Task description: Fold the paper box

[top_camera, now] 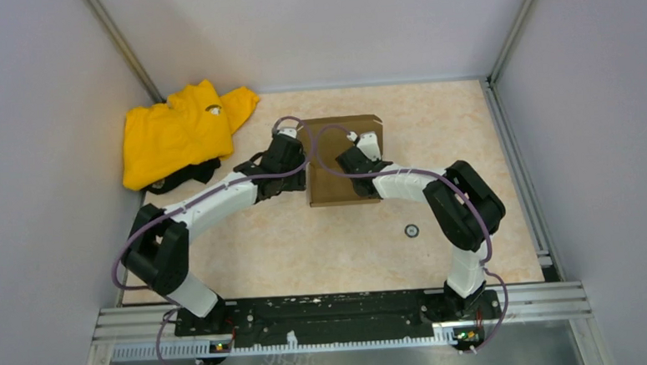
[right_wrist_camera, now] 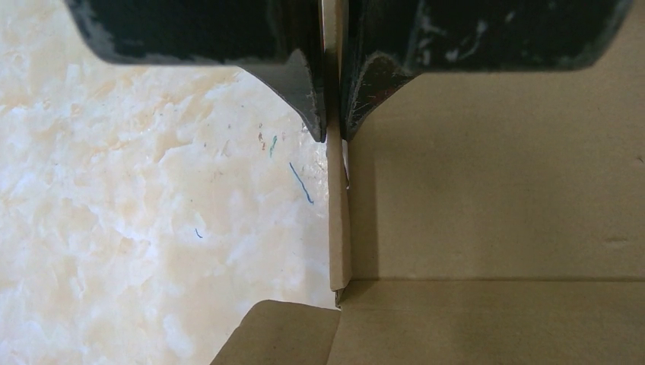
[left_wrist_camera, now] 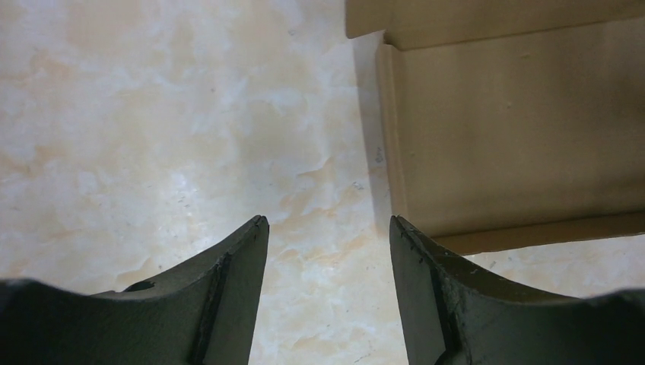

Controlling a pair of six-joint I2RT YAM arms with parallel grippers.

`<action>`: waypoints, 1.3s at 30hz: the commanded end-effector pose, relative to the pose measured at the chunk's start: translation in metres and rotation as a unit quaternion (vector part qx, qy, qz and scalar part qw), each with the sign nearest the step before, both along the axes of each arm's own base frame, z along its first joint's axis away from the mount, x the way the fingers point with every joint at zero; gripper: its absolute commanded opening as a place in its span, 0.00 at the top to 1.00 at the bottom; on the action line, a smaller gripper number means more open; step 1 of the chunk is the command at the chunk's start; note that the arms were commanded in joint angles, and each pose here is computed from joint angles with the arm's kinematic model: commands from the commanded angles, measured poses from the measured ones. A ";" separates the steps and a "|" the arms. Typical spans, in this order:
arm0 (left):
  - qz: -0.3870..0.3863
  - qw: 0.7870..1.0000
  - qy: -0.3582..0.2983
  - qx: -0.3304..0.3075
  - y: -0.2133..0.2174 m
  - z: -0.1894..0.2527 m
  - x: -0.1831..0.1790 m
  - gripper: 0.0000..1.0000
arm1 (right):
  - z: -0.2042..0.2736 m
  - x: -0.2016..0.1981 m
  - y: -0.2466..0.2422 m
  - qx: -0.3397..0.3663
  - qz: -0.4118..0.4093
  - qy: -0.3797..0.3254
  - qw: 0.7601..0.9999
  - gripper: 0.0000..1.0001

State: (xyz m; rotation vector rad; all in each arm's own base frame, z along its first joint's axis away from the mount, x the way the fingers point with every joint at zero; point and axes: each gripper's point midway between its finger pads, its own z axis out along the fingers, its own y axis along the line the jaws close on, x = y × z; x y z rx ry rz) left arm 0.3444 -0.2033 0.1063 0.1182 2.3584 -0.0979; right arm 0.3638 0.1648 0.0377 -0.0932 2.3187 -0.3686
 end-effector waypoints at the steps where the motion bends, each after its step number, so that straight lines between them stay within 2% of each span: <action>1: -0.002 1.000 -0.021 -0.015 -0.026 0.005 0.018 0.34 | 0.002 -0.002 0.005 0.021 -0.011 -0.015 1.000 1.00; 11: -0.024 0.998 -0.053 -0.010 -0.050 -0.017 0.041 0.36 | -0.009 -0.006 0.012 0.040 0.000 -0.008 0.999 1.00; 20: -0.036 0.996 -0.076 -0.003 -0.059 -0.032 0.056 0.49 | -0.012 -0.008 0.014 0.050 0.008 -0.007 0.999 1.00; 32: -0.032 0.997 -0.064 0.020 -0.057 -0.053 0.057 0.59 | -0.013 -0.009 0.013 0.052 0.011 -0.009 0.999 1.00; 39: -0.030 0.997 -0.073 0.022 -0.060 -0.059 0.064 0.69 | -0.012 -0.010 0.012 0.051 0.013 -0.010 0.999 1.00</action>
